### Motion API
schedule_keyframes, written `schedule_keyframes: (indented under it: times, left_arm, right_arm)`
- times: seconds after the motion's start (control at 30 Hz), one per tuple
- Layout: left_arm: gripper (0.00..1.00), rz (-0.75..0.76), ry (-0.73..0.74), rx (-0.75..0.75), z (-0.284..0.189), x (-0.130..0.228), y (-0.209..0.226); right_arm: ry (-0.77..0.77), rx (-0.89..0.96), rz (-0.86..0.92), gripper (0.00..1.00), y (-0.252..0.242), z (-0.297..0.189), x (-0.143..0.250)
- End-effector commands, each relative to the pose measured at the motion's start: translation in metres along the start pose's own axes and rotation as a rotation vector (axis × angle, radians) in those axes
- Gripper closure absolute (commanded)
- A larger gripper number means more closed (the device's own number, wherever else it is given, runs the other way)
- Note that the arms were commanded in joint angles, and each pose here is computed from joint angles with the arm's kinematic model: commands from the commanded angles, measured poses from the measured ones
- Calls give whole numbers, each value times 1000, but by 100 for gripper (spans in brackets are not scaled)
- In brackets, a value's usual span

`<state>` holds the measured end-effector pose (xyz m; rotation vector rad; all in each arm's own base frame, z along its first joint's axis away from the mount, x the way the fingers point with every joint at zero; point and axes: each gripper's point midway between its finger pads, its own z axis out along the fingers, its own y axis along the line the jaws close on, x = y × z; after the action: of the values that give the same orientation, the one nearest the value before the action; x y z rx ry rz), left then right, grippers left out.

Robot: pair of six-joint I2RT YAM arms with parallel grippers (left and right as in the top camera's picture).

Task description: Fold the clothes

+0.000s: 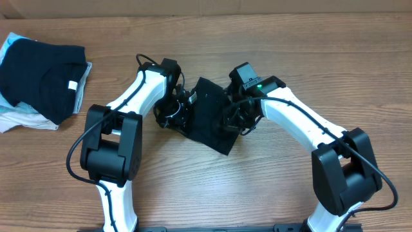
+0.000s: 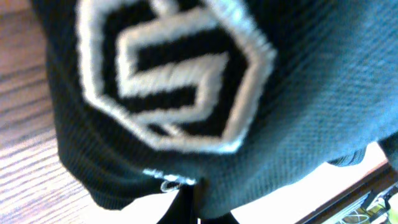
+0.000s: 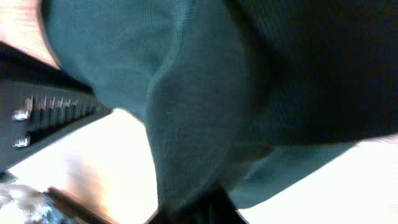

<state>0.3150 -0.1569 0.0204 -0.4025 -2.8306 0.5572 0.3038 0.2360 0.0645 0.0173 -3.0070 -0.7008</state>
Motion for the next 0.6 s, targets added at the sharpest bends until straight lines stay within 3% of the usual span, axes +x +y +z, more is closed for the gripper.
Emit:
schedule_keyframes:
  times: [0.0, 0.27, 0.57]
  left_arm:
    - [96, -26, -16, -1, -13, 0, 3]
    - [96, -119, -49, 11, -42, -2, 31]
    - [96, -129, -46, 19, -45, -1, 32]
  right_arm:
    - [-12, 106, 94, 96, -25, -5, 2]
    - [102, 210, 121, 96, -52, -13, 31]
    - [178, 260, 152, 85, -60, -18, 51]
